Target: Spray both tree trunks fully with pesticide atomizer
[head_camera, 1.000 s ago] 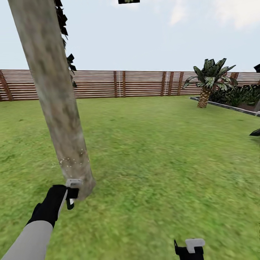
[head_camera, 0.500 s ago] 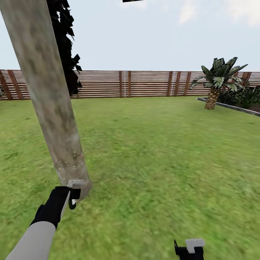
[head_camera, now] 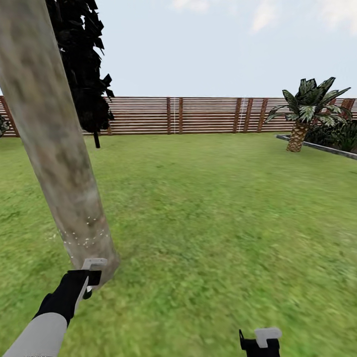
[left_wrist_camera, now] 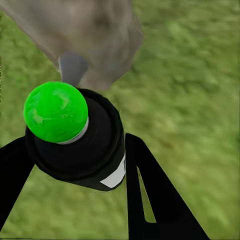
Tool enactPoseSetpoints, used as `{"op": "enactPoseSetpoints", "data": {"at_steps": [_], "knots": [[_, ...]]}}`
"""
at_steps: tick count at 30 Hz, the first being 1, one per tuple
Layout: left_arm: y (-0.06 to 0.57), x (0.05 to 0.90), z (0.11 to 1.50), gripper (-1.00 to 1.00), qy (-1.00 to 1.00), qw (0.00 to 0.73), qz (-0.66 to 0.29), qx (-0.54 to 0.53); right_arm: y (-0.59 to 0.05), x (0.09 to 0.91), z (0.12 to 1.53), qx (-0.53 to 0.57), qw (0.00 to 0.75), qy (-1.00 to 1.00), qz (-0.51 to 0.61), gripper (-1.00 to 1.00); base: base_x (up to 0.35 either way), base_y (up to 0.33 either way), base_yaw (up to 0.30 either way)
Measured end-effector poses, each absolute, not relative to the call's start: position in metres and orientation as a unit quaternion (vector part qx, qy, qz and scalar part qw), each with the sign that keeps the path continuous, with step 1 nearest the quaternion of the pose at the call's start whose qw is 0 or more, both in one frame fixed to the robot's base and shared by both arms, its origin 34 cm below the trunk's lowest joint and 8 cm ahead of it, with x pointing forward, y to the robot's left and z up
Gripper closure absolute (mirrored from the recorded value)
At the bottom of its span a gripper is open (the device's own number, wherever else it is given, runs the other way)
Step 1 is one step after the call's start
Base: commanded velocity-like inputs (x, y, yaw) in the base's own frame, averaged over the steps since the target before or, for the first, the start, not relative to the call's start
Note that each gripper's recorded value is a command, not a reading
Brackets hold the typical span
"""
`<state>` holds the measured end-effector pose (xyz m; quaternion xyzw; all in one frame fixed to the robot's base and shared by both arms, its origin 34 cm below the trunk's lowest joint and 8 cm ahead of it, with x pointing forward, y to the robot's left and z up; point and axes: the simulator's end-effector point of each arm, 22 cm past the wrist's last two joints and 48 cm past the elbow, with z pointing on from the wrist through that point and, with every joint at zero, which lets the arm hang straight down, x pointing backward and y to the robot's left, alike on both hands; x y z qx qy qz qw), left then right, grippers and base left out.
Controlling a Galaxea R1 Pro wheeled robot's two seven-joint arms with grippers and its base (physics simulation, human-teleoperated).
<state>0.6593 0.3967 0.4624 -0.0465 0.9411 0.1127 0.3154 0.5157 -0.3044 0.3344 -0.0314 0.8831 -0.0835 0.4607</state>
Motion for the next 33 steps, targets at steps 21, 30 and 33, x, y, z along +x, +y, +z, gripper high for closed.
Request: {"op": "enactPoseSetpoints", "data": {"at_steps": [21, 30, 33], "knots": [[0.396, 0.617, 0.409, 1.0, 0.944, 0.293, 0.114, -0.1, -0.305, 0.515, 0.334, -0.031, 0.46, 0.883, -0.084, -1.0, 0.094, -0.061, 0.165], [0.411, 0.596, 0.398, 1.0, 0.946, 0.277, 0.138, -0.101, -0.305, 0.515, 0.334, -0.032, 0.46, 0.883, -0.083, -1.0, 0.03, -0.232, 0.0], [0.421, 0.59, 0.398, 1.0, 0.942, 0.271, 0.163, -0.112, -0.304, 0.516, 0.334, -0.031, 0.461, 0.883, -0.084, -1.0, -0.062, -0.253, 0.074]]}}
